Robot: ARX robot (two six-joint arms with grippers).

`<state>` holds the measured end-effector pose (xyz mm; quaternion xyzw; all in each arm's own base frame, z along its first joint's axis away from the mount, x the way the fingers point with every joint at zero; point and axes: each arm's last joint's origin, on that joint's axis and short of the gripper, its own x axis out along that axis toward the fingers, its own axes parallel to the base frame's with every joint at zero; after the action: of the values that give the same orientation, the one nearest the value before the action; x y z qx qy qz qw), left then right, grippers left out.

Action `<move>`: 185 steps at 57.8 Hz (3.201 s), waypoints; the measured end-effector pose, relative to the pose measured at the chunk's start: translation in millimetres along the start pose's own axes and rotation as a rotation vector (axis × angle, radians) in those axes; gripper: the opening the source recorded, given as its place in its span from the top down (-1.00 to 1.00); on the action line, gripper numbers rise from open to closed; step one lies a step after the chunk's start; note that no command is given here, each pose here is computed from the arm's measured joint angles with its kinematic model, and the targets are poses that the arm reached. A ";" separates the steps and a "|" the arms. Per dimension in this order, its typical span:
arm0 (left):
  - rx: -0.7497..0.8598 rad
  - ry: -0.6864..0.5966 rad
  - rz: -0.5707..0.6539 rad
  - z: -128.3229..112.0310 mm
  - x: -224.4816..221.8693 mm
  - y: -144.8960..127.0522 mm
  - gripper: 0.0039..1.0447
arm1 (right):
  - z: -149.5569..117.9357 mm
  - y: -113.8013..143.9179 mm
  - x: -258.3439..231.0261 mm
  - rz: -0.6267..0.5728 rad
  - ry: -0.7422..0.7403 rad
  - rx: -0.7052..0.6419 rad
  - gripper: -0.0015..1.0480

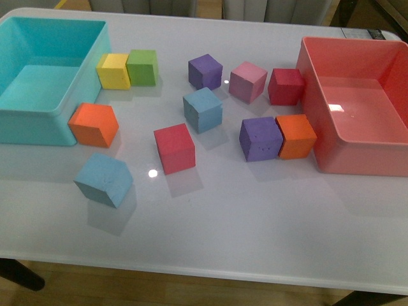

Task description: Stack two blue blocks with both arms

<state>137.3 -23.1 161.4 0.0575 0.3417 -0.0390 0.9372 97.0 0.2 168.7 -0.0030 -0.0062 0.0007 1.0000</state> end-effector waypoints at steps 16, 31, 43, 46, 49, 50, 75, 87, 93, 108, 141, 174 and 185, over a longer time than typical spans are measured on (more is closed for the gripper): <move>0.086 0.066 -0.108 28.8 67.0 -33.3 -0.84 | 0.0 0.0 0.0 0.000 0.000 0.000 -0.83; 0.164 0.185 -0.169 27.9 129.8 -62.9 -0.84 | 0.0 0.0 0.0 0.000 0.000 0.000 -0.83; 0.189 0.239 -0.170 27.7 160.5 -65.5 -0.84 | 0.0 0.0 0.0 0.000 0.000 0.000 -0.83; 0.189 0.242 -0.168 29.6 166.1 -64.8 -0.84 | 0.0 0.0 0.0 0.000 0.000 0.000 -0.83; 0.188 0.247 -0.164 32.4 173.1 -62.9 -0.84 | 0.0 0.0 0.0 0.000 0.000 0.000 -0.83; 0.187 0.250 -0.162 33.0 175.6 -62.1 -0.84 | 0.0 0.0 0.0 0.000 0.000 0.000 -0.83; 0.170 0.309 -0.177 38.7 206.6 -53.4 -0.84 | 0.0 0.0 0.0 0.000 0.000 0.000 -0.83; 0.198 0.336 -0.184 34.5 216.7 -54.2 -0.84 | 0.0 0.0 0.0 0.000 0.000 0.000 -0.83; 0.204 0.345 -0.183 32.6 221.6 -54.2 -0.84 | 0.0 0.0 0.0 0.000 0.000 0.000 -0.83; 0.204 0.358 -0.180 34.1 233.5 -54.2 -0.84 | 0.0 0.0 0.0 0.000 0.000 0.000 -0.83; 0.180 0.421 -0.150 23.9 253.2 -54.6 -0.56 | -0.1 0.0 0.0 0.000 0.000 0.000 -0.83; 0.164 0.361 -0.152 70.0 218.0 -53.6 0.15 | 0.0 0.0 0.0 0.000 0.000 0.000 -0.83; 0.176 0.287 -0.161 110.0 203.9 -57.5 0.18 | 0.0 0.0 0.0 0.000 0.000 0.000 -0.83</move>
<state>356.4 -101.7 108.8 0.1168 0.4708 -0.1351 0.8640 97.0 0.2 168.7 -0.0030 -0.0062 0.0007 1.0000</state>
